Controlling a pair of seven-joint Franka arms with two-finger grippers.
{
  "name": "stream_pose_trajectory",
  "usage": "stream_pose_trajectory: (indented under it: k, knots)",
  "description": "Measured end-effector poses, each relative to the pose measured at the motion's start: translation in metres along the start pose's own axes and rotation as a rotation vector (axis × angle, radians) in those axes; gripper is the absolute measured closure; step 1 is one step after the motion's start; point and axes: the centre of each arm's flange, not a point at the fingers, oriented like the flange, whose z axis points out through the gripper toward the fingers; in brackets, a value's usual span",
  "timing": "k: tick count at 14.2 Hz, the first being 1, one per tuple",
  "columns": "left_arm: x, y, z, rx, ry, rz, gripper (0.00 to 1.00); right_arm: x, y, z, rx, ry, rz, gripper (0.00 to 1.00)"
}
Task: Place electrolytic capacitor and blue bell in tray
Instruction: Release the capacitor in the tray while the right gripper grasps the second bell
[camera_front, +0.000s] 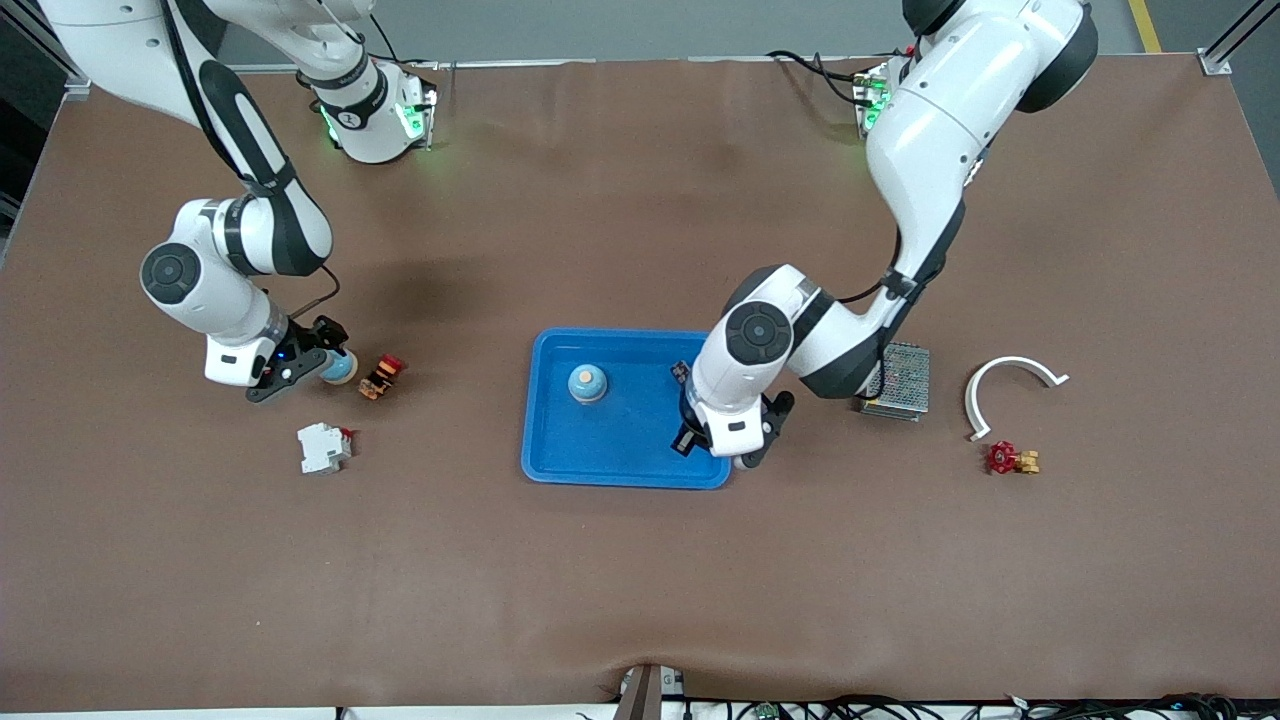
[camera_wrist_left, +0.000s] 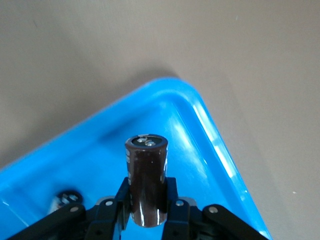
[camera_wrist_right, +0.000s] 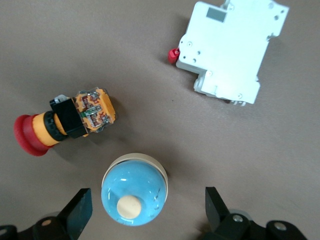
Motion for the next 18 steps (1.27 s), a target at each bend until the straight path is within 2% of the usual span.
stream_pose_trajectory:
  k: [3,6,8,13,14,18]
  knots:
    - [-0.015,-0.007,0.027,0.011,-0.016,-0.015,0.69,0.001,-0.002,0.011,-0.001,0.002,-0.004,0.00]
    - [-0.009,-0.011,0.038,0.025,-0.013,-0.023,0.69,0.003,-0.007,0.019,0.006,-0.006,-0.014,0.00]
    - [-0.004,-0.009,0.036,0.022,-0.010,-0.028,0.54,0.003,-0.008,0.021,0.009,-0.009,-0.017,0.00]
    - [0.002,-0.002,0.014,0.055,0.012,-0.014,0.05,0.001,-0.009,0.029,0.017,-0.021,-0.017,0.00]
    - [0.006,0.001,0.000,0.065,0.022,0.009,0.00,0.001,-0.009,0.030,0.018,-0.022,-0.017,0.00]
    - [0.048,0.014,-0.086,0.065,0.071,0.152,0.00,0.000,-0.010,0.035,0.023,-0.031,-0.016,0.00]
